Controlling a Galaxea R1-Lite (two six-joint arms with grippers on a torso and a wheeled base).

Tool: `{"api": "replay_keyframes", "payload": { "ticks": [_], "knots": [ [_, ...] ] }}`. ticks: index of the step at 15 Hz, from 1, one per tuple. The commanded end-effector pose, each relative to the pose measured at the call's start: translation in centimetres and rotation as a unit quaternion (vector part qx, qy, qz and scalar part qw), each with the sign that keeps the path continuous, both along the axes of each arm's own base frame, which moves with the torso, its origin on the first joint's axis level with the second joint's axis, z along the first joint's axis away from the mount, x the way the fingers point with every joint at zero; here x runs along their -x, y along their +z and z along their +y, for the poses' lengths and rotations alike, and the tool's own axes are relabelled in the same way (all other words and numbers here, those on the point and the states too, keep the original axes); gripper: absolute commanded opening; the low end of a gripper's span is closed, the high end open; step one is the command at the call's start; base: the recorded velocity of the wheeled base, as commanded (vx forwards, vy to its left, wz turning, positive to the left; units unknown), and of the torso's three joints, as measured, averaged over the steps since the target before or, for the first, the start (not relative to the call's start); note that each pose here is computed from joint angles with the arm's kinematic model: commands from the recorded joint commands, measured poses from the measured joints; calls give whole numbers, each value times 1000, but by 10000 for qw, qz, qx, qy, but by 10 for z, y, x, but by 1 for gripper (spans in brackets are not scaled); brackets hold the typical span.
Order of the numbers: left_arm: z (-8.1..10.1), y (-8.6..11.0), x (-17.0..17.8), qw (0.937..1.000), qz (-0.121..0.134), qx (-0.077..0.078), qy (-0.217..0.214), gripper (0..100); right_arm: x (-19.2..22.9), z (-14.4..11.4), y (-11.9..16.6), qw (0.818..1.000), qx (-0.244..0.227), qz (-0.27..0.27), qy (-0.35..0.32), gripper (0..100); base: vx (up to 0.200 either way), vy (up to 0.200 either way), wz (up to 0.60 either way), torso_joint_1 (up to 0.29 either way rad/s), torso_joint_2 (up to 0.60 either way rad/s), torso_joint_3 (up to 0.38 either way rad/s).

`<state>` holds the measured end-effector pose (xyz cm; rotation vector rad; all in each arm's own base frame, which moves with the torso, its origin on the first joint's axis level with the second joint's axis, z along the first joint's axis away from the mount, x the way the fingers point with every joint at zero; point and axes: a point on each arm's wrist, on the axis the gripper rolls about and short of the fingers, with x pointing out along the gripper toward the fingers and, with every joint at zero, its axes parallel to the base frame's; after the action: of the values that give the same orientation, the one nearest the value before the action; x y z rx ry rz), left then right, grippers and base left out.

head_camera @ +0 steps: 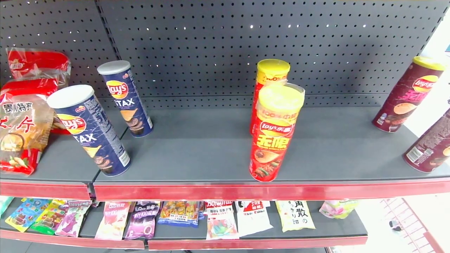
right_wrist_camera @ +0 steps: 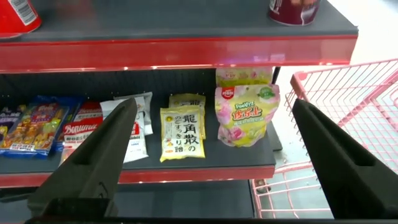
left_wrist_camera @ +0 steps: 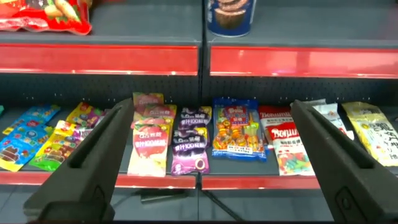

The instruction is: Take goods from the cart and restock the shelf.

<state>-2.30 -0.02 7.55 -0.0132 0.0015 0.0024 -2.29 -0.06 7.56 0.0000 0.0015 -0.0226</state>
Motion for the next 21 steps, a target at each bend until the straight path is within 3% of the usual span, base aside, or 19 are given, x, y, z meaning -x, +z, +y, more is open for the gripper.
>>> {"api": "replay_keyframes", "payload": {
  "ticks": [1,21],
  "knots": [
    [0,0,0,10000,16,3,-4,100,0,0,0,10000,0,-7,-2,100,0,0,0,0,0,0],
    [0,0,0,10000,16,3,-12,100,0,0,0,10000,31,8,28,100,0,0,0,0,0,0]
  ]
}}
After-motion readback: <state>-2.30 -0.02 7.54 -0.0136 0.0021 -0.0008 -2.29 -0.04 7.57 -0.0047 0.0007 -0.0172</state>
